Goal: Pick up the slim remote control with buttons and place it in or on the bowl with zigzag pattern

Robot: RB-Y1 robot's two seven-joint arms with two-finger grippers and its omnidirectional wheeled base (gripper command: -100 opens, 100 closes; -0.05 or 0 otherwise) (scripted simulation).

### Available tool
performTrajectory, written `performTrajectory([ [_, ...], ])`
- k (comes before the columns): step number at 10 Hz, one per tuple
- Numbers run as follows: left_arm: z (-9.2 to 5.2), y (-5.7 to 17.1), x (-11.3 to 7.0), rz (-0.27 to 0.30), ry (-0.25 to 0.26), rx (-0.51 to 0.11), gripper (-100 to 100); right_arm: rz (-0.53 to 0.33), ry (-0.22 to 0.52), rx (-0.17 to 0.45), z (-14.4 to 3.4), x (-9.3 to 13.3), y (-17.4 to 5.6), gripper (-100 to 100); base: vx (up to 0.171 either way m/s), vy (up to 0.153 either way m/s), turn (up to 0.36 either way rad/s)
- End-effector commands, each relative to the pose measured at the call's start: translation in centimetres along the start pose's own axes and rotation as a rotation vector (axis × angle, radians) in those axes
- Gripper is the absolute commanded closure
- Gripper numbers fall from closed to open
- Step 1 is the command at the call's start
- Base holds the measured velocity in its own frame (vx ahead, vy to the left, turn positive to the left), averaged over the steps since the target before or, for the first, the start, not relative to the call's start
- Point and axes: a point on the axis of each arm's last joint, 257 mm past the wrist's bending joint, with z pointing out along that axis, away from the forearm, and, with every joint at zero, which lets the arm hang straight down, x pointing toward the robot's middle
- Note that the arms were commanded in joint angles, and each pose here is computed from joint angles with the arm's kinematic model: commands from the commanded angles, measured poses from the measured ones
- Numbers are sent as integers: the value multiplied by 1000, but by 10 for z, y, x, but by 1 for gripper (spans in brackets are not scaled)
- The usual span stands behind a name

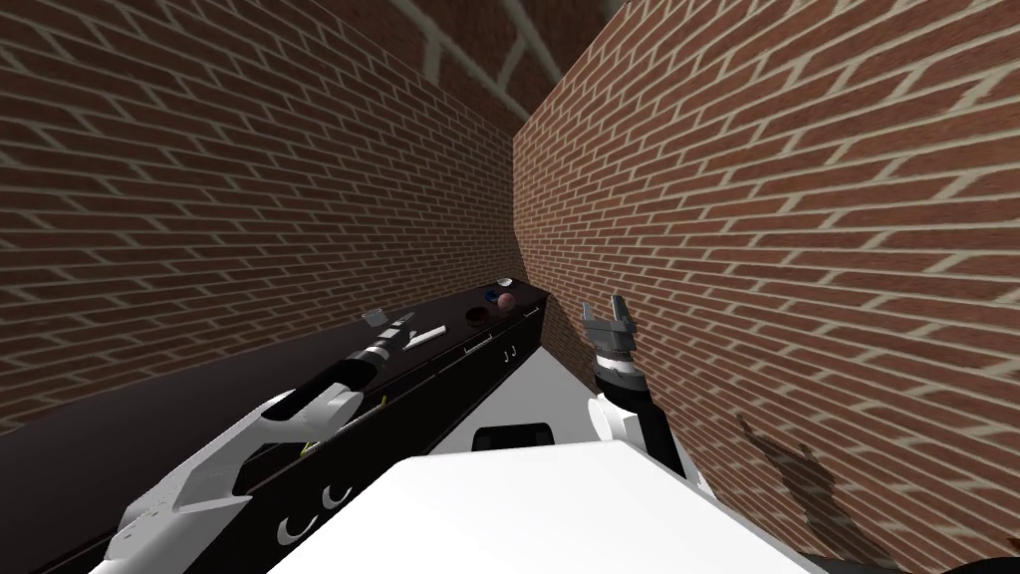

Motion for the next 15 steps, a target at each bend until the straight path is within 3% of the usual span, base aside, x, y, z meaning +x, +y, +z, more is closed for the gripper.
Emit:
performTrajectory([
  [1,2,15,-19,-11,-14,-68,-100,0,0,0,0,0,0,0,-12,-27,-116],
  [3,2,23,-20,-10,-16,-99,-100,0,0,0,0,0,0,0,-7,-16,-32],
  [4,4,32,-38,-21,-30,-148,-100,0,0,0,0,0,0,0,-3,-23,-121],
  [6,2,40,-39,-21,-33,-179,-100,0,0,0,0,0,0,0,-3,-13,-41],
  [7,3,49,-57,-36,-50,-231,-100,0,0,0,0,0,0,0,-1,-20,-129],
  [8,1,56,-58,-36,-53,-259,-100,0,0,0,0,0,0,0,0,-16,-87],
  [9,0,64,-76,-54,-74,-305,-100,0,0,0,0,0,0,0,5,-23,-123],
  [11,-3,73,-77,-55,-76,-340,-100,0,0,0,0,0,0,0,3,-12,-36],
  [12,-5,81,-95,-78,-98,-391,-100,0,0,0,0,0,0,0,7,-13,-112],
  [13,-8,88,-95,-78,-100,-419,-100,0,0,0,0,0,0,0,8,-10,-97],
  [14,-10,93,-111,-99,-121,-458,-100,0,0,0,0,0,0,0,13,-19,-146],
  [15,-13,100,-113,-105,-125,-485,-100,0,0,0,0,0,0,0,17,-12,-60],
])
